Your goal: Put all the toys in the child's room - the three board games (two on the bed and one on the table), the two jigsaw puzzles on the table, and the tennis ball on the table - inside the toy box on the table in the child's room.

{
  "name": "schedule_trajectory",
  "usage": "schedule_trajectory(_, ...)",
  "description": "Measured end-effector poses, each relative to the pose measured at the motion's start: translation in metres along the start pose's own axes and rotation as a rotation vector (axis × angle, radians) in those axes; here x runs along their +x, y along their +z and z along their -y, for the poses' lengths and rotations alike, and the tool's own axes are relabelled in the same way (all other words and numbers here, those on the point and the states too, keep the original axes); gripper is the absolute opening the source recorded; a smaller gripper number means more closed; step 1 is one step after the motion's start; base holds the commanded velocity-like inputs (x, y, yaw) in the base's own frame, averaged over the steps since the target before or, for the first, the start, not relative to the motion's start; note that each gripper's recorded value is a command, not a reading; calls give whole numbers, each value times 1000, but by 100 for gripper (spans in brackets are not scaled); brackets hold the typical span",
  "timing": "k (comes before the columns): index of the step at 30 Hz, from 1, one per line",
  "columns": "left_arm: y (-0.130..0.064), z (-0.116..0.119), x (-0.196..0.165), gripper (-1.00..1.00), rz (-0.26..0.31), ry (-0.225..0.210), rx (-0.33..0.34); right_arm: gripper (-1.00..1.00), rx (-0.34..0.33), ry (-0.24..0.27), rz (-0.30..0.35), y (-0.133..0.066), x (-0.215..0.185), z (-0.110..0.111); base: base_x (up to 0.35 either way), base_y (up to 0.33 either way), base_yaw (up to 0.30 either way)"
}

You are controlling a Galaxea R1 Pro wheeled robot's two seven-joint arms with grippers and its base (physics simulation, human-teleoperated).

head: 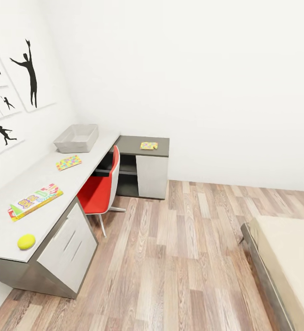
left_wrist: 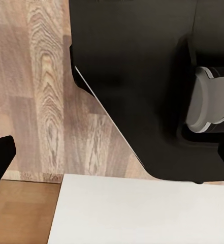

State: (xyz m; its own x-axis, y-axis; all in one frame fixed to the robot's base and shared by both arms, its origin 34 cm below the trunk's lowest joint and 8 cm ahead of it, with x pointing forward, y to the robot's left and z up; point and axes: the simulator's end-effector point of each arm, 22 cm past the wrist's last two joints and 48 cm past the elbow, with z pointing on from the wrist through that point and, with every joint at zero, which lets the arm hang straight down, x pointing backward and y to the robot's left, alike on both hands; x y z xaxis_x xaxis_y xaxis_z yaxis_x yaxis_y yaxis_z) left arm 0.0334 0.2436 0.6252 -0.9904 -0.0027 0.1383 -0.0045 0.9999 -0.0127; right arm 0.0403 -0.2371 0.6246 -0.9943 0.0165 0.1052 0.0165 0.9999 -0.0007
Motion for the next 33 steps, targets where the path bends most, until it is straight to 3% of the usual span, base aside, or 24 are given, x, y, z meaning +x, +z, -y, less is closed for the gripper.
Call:
schedule_trajectory(7,1,-3,-17,100,28,0,-5,100,4,1,0,0,0,3,0,0,0)
schedule_trajectory(23,-1,-6,-90,100,173,-1,-17,100,6,4,13,0,-3,4,0,0,0)
schedule_trajectory(28,-4,-2,-115,100,218,-3,-13,100,16,45,32,2,-19,9,0,0,0)
schedule_trajectory(33,-8,3,-149,100,233,-6,-8,100,24,134,52,8,-75,13,0,0,0)
